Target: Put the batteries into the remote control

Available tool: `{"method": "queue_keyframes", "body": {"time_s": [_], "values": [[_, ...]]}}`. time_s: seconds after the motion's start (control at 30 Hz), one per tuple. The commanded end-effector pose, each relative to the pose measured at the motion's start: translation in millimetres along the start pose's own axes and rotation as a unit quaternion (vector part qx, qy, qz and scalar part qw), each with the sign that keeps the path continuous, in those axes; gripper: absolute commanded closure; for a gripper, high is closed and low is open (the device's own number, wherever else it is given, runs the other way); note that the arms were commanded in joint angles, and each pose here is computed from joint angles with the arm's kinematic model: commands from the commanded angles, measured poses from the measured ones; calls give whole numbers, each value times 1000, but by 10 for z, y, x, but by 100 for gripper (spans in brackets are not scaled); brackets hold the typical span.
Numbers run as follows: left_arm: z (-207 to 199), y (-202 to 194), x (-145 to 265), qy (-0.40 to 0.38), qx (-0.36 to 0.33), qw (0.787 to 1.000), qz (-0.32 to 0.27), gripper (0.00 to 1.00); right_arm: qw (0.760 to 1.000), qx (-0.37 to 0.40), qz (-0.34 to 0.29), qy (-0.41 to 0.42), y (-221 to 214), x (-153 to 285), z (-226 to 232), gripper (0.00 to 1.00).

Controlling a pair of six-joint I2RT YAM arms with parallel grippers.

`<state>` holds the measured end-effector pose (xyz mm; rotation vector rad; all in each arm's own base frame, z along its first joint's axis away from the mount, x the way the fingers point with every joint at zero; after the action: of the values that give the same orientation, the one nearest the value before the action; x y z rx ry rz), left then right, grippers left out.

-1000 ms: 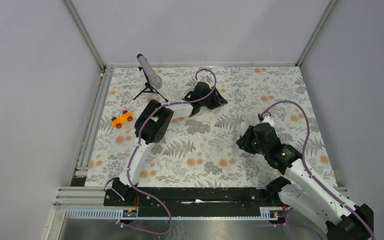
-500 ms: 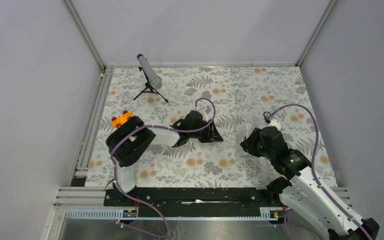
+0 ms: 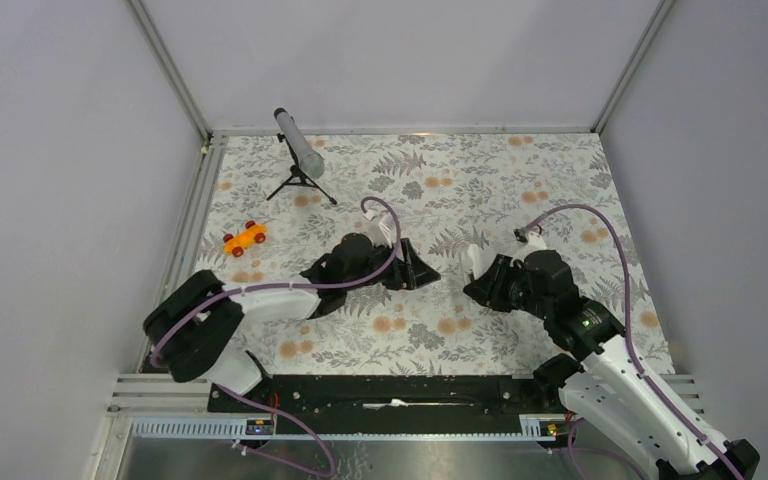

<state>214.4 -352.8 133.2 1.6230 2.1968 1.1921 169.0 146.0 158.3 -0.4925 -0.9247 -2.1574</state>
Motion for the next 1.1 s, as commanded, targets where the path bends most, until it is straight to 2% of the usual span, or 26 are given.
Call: {"method": "queue_keyframes", "body": {"time_s": [0.0,0.1,0.2,0.33,0.47,0.63,0.73,0.87,0.97,1.03,1.07], "values": [[-171,388,258,-15,-11,996,-86,26,972,87,38,213,12,277,788,91],[-250,574,568,-42,-2,991,-129,16,953,88,69,283,-63,348,1010,92],[-332,705,873,-55,-17,983,-176,2,944,48,60,322,-14,343,1159,94],[-584,752,1046,-100,-47,979,-174,1,906,-4,82,416,-33,405,1403,94],[-915,786,1158,-189,-54,965,-173,1,895,-13,118,431,-79,361,1460,95],[-935,850,1093,-197,-26,966,-167,1,876,10,147,460,-119,456,1552,95],[-967,875,1034,-226,6,963,-144,3,870,30,175,460,-178,469,1552,95],[-1117,980,1148,-302,45,937,-170,20,869,28,183,459,-205,439,1528,95],[-1207,1055,1195,-341,67,918,-189,26,871,12,188,453,-219,364,1497,95],[-1215,1067,1155,-346,71,916,-190,29,869,3,192,455,-226,336,1493,95],[-1195,1055,1111,-341,73,919,-186,34,869,-2,193,455,-226,320,1491,96]]}}
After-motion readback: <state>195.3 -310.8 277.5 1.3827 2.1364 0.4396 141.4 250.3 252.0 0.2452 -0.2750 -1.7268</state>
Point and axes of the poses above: each gripper's point midway between its finger pads, its own x axis back along the fingers, its own z axis along the line the jaws close on, y = z × x, the point moved 2 cm from there along x, back along the fingers, and after that the axes turned 10 degrees about -x, right-handed, at the moved point
